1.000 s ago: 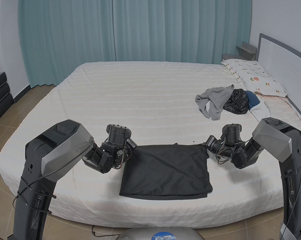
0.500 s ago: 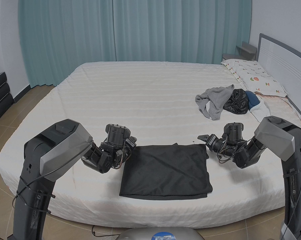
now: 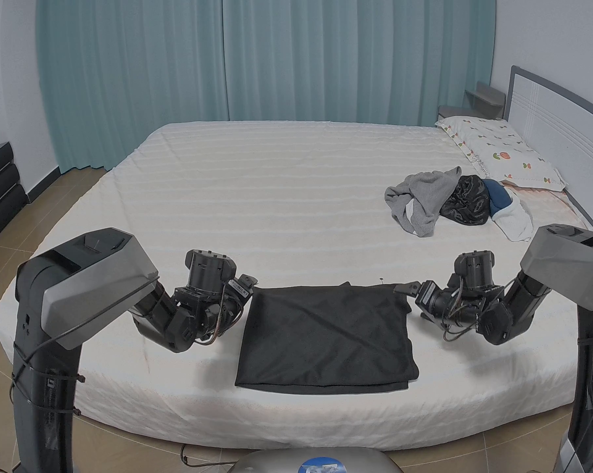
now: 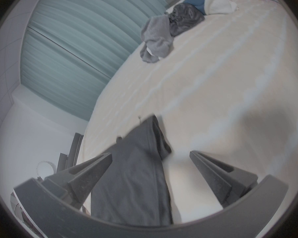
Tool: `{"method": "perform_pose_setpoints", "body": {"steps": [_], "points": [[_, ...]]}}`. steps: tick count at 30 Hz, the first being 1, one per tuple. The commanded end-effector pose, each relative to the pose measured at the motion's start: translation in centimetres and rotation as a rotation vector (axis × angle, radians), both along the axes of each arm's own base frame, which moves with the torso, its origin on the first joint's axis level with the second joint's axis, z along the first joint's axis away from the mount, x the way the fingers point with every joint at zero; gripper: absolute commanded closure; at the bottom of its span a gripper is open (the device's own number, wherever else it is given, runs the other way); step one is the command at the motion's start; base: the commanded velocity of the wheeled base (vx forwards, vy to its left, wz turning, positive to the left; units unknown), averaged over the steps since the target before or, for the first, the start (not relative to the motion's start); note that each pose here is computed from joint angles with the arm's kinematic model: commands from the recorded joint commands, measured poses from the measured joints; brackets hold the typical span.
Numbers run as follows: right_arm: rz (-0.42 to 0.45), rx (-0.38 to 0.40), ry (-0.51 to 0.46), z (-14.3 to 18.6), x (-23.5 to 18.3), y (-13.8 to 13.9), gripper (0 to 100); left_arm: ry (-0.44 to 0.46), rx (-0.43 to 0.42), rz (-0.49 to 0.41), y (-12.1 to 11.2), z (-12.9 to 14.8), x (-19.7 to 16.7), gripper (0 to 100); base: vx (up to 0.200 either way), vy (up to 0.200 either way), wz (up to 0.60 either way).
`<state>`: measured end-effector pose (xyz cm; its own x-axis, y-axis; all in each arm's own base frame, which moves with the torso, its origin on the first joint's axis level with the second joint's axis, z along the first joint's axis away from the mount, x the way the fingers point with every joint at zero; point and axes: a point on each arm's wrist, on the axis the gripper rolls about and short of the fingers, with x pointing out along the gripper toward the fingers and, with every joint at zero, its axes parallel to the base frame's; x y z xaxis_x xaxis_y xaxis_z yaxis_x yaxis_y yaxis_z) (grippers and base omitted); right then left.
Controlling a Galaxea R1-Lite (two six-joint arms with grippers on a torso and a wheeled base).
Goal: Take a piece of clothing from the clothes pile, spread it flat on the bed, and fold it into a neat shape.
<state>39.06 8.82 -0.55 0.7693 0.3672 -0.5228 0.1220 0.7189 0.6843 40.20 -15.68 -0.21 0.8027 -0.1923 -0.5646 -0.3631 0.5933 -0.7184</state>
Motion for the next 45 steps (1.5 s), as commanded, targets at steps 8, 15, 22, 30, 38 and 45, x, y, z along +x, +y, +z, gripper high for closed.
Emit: {"method": "perform_pose_setpoints", "body": {"steps": [8,15,22,30,38,45], "points": [[0.156,-0.01,0.127,-0.3,-10.7,0.5,0,0.037,-0.024,-0.046,1.6,1.2,-4.2,0,0.0,0.0,0.0],[0.192,-0.051,0.151,-0.9,-12.2,0.3,100,0.044,-0.021,-0.045,1.6,0.9,-4.2,0,0.0,0.0,0.0],[0.218,-0.062,0.169,-1.4,-12.6,0.9,100,0.044,-0.021,-0.042,1.7,0.9,-4.1,0,0.0,0.0,0.0],[0.24,-0.102,0.148,-0.7,-13.6,0.2,100,0.041,-0.022,-0.038,1.9,0.9,-4.0,0,0.0,0.0,0.0],[0.236,-0.105,0.143,-0.7,-13.6,0.1,100,0.041,-0.022,-0.043,1.7,1.0,-4.0,0,0.0,0.0,0.0],[0.204,-0.084,0.11,-0.2,-12.7,-0.4,0,0.043,-0.015,-0.109,1.3,1.0,-4.3,0,0.0,0.0,0.0]]}}
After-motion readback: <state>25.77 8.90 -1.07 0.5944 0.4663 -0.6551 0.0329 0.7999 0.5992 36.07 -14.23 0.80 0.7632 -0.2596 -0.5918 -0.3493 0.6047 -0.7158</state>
